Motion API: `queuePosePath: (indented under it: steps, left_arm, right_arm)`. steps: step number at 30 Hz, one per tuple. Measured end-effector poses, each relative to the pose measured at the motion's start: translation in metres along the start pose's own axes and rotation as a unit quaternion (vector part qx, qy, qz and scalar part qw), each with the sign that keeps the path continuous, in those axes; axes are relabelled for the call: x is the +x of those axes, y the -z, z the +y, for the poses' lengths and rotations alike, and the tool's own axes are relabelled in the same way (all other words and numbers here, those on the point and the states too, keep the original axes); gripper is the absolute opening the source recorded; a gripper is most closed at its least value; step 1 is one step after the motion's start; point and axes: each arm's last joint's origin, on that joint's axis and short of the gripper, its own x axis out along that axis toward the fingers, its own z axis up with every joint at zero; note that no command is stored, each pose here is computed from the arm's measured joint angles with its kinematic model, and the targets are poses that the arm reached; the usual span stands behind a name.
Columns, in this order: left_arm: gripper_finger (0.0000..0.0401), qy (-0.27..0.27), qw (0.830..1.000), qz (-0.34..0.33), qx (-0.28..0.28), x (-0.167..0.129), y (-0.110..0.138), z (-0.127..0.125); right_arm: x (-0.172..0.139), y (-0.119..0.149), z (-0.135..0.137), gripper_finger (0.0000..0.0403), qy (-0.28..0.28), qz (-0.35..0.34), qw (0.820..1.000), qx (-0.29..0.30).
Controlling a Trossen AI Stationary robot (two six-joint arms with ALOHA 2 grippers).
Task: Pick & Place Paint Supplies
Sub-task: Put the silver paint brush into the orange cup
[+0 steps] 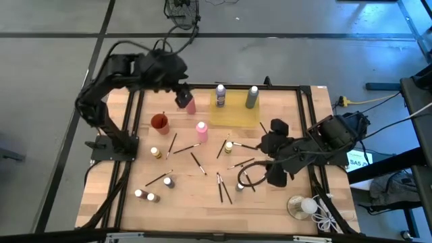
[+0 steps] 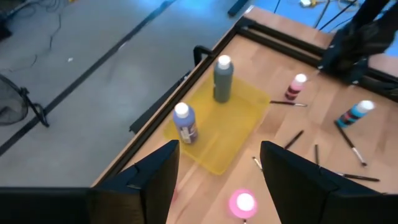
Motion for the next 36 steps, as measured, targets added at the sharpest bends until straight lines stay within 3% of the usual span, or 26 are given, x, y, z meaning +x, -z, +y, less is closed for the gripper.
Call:
queuePosePath:
  steps: [5,11,16,24,29,36]
  left_arm:
    - [0.022,-0.013,1.0,-0.011,0.009,-0.016,0.011,-0.019]
    - [0.0219,-0.028,1.0,-0.01,0.0,-0.026,0.024,-0.037]
    - [0.0216,-0.024,0.999,-0.031,-0.021,-0.036,0.032,-0.053]
    - [0.0213,-0.004,0.998,-0.054,-0.015,-0.052,0.053,-0.085]
    - [0.0207,0.008,0.997,-0.082,-0.001,-0.066,0.069,-0.107]
    - [0.0194,0.021,0.995,-0.096,0.023,-0.074,0.095,-0.131]
  right_arm:
    - [0.005,0.007,0.016,0.0234,-0.107,0.084,0.991,-0.001]
    - [0.01,0.018,0.04,0.0234,-0.199,0.124,0.959,-0.158]
    - [0.006,0.027,0.051,0.0234,-0.231,0.118,0.933,-0.25]
    - [0.01,0.039,0.062,0.0234,-0.218,0.126,0.922,-0.293]
    - [0.042,0.057,0.067,0.0234,-0.171,0.171,0.904,-0.353]
    - [0.1,0.086,0.055,0.0234,-0.116,0.284,0.874,-0.377]
